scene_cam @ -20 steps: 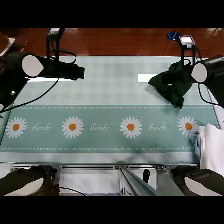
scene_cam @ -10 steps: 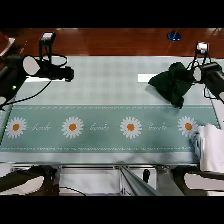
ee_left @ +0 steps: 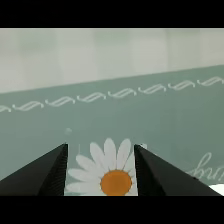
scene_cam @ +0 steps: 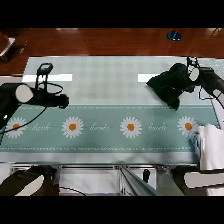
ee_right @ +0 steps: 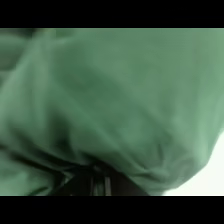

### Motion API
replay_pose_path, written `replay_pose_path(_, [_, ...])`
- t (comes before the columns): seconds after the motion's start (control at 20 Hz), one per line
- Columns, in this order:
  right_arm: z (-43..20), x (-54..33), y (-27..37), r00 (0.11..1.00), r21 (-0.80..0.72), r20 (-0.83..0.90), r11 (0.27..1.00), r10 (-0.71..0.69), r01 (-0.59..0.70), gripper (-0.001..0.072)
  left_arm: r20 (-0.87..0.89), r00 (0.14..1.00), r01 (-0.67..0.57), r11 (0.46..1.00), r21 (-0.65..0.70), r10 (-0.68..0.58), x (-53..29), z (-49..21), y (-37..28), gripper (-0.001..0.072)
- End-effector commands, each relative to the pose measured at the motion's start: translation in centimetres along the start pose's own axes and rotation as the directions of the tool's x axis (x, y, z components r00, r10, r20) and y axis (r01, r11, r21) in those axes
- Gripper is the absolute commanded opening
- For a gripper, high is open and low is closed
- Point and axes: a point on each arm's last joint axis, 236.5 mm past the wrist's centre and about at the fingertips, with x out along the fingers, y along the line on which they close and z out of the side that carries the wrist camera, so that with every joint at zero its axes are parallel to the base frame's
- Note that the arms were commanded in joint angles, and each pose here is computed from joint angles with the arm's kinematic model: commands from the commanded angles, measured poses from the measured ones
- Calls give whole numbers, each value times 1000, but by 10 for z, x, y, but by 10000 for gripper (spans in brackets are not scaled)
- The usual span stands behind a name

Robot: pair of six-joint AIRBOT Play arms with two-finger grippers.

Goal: Fold the shirts.

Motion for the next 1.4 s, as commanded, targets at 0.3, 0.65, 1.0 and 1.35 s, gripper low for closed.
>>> replay_pose_path(0.3, [101,-348,91,725,-302,568,918,390,-257,26,83,969,244,949,-198,-232,-46,-80,-51,503])
replay_pose_path(0.65, [32,-500,119,482,-491,652,811,585,-319,25,128,955,288,938,-190,-268,-48,-72,-59,503])
replay_pose_path(1.0, [-48,-458,161,577,-576,343,651,742,-495,25,239,938,300,934,-192,-252,-52,-45,-56,503])
replay_pose_path(1.35, [-156,-323,297,550,-495,-52,457,833,-739,26,244,927,337,918,-209,-284,-54,-45,-63,503])
